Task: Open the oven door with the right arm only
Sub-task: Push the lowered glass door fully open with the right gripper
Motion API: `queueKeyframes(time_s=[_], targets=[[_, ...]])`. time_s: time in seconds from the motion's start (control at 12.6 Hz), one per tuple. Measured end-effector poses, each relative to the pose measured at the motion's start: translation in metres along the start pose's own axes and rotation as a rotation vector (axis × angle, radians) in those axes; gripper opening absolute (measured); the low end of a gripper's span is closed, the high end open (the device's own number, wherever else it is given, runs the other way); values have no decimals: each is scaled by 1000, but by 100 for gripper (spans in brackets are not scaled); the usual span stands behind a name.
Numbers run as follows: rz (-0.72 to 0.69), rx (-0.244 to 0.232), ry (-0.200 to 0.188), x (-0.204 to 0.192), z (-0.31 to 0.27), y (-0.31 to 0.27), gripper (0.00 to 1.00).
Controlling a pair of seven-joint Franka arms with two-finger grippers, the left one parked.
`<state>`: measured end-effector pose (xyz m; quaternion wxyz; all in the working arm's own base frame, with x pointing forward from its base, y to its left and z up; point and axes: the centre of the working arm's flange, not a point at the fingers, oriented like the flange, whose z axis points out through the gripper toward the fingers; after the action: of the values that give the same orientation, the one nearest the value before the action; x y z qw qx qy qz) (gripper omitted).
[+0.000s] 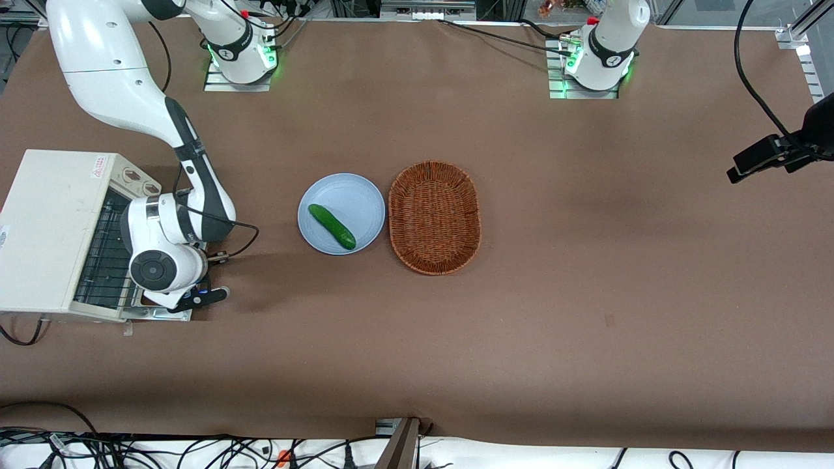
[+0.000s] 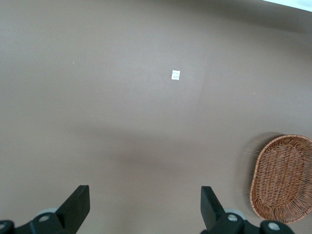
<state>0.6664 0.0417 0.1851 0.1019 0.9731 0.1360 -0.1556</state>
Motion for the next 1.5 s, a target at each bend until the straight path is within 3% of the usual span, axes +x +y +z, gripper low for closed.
queueKeyframes(time_s=[0.16,0.4,0.71,1.11,1.35,1.5], targets=[[49,70,-24,-4,9,7,1],[150,215,-54,-13,16,24,1],[269,325,-99,-17,14,25,1],[312,329,-154,-14,-22,12,1],[261,282,-109,-17,-70,20,1],[237,272,-40,-29,-119,30,1]])
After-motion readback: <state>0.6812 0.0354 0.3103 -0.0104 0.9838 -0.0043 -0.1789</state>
